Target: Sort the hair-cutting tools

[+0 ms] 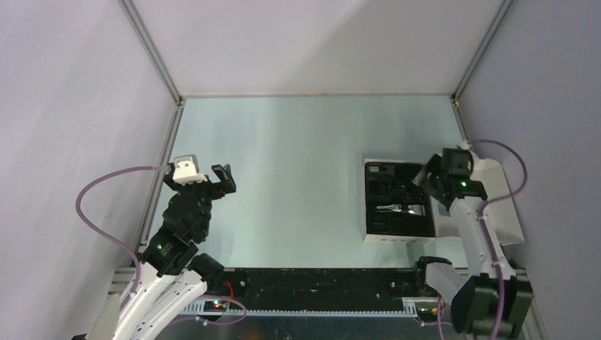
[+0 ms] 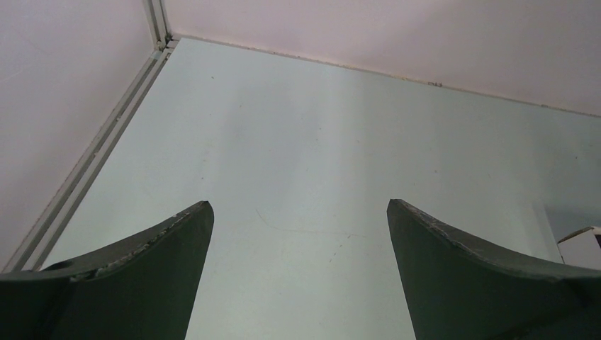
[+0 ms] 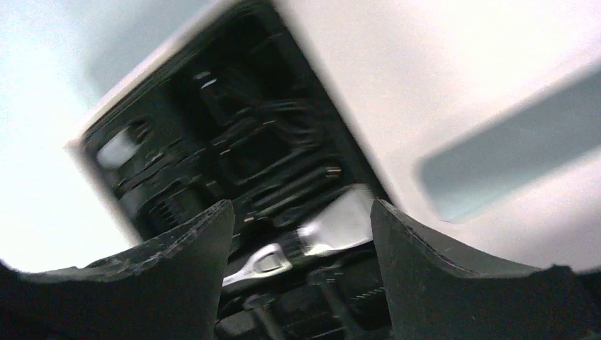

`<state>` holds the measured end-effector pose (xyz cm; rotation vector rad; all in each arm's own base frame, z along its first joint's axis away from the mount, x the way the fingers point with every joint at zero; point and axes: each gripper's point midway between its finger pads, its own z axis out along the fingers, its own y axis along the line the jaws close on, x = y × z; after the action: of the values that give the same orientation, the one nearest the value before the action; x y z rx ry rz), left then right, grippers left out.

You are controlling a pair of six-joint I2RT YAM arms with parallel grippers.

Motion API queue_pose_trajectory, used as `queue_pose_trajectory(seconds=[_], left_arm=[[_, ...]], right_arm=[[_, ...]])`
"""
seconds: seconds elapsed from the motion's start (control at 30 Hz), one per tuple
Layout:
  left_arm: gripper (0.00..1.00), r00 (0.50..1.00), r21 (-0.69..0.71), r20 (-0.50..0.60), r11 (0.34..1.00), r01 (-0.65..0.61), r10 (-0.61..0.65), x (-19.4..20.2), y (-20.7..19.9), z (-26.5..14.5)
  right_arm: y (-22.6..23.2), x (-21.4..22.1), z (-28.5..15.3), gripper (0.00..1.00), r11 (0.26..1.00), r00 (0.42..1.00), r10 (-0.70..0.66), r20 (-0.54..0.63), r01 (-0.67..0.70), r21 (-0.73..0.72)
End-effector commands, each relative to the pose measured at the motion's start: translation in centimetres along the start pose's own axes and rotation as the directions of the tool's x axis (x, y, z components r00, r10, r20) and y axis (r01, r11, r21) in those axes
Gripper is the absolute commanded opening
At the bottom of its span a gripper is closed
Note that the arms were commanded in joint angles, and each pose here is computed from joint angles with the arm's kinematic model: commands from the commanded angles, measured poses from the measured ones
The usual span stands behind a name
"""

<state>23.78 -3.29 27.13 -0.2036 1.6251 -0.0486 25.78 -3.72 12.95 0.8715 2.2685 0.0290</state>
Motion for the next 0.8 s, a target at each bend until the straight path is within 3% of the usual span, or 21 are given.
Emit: queue_pose_trajectory(seconds=[0.0,0.13,0.37,0.77], left_arm=[[1.0,1.0,0.027,0.002,1.0,-0.002,0.002,0.0,-0.8,0.3],[1.0,1.0,0.022,-0.011,1.0,-0.017,0.017,0.4,-0.9,0.6],[1.0,0.999,0.022,-0.029,0.999,-0.027,0.028,0.8,-1.0,0.8],[1.0,0.999,0.026,-0.028,0.999,-0.029,0.029,0.8,-1.1,0.8]], right_arm=[[9.1,-1.8,-1.0,0.76,0.949,0.975,-0.193,0.109,0.214,-0.233],[15.9,1.9,0.2,0.76,0.881,0.946,-0.314,0.082,0.322,-0.345],[21.3,5.6,2.6,0.74,0.835,0.901,-0.432,0.043,0.417,-0.359],[22.4,10.0,4.2,0.6,0.808,0.854,-0.519,-0.042,0.473,-0.351]])
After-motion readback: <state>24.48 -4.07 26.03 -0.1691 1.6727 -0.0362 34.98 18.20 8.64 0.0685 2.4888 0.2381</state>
